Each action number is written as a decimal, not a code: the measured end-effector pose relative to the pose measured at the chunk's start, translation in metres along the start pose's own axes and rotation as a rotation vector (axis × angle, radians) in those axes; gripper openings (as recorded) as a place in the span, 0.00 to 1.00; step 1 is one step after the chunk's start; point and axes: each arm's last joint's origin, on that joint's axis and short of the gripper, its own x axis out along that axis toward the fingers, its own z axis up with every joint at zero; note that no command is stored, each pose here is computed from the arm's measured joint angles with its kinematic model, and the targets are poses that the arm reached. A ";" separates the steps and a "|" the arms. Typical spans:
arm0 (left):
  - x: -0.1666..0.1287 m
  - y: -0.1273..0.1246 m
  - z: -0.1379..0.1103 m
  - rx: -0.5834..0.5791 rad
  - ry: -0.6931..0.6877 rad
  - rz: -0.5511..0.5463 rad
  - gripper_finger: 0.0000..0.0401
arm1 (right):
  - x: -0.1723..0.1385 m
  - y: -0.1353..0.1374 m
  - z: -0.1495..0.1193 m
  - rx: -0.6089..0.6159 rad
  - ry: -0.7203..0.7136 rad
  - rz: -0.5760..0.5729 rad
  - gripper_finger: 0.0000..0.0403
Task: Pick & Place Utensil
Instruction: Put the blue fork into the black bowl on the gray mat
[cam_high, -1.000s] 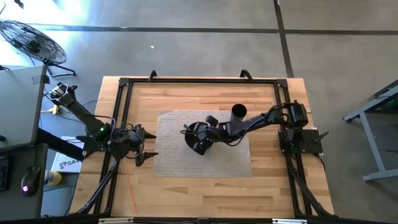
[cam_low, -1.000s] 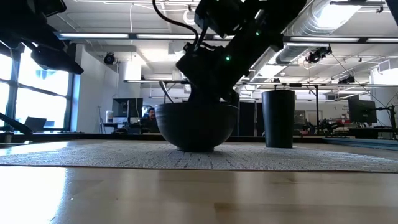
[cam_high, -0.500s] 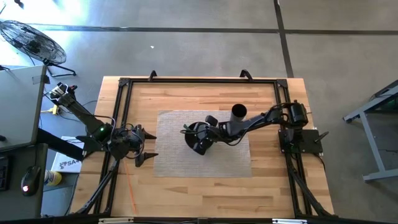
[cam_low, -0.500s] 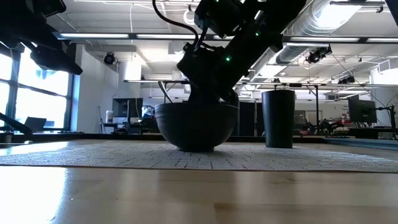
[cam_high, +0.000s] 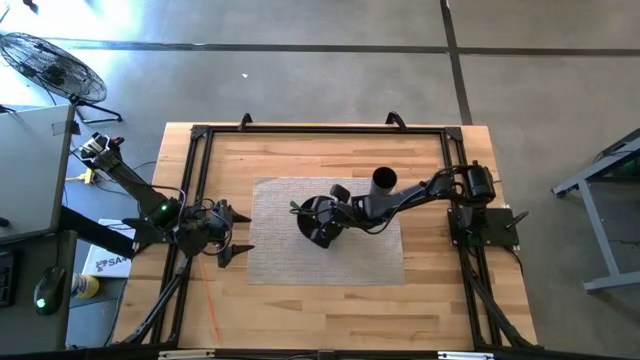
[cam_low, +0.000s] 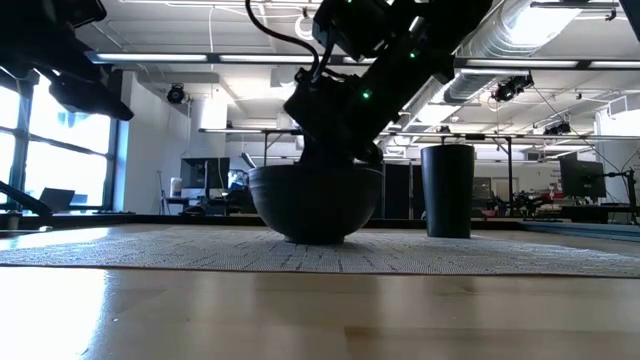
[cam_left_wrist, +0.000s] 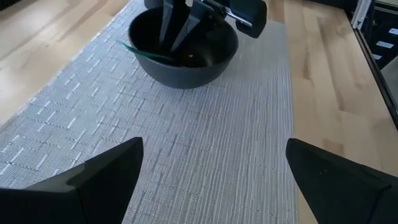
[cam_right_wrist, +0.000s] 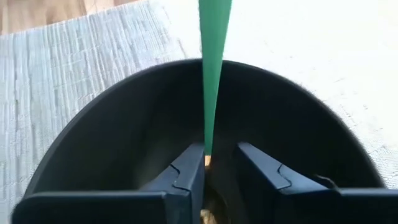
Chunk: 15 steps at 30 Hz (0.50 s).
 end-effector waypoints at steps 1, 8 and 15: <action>0.000 0.000 0.000 0.000 -0.002 0.002 0.97 | 0.000 0.000 0.000 0.001 -0.008 -0.012 0.21; 0.000 0.002 0.000 -0.043 -0.013 0.028 0.97 | -0.022 0.004 0.015 -0.011 -0.091 -0.047 0.26; -0.003 0.019 -0.015 -0.223 0.058 0.216 0.97 | -0.068 0.024 0.030 -0.019 -0.198 -0.006 0.26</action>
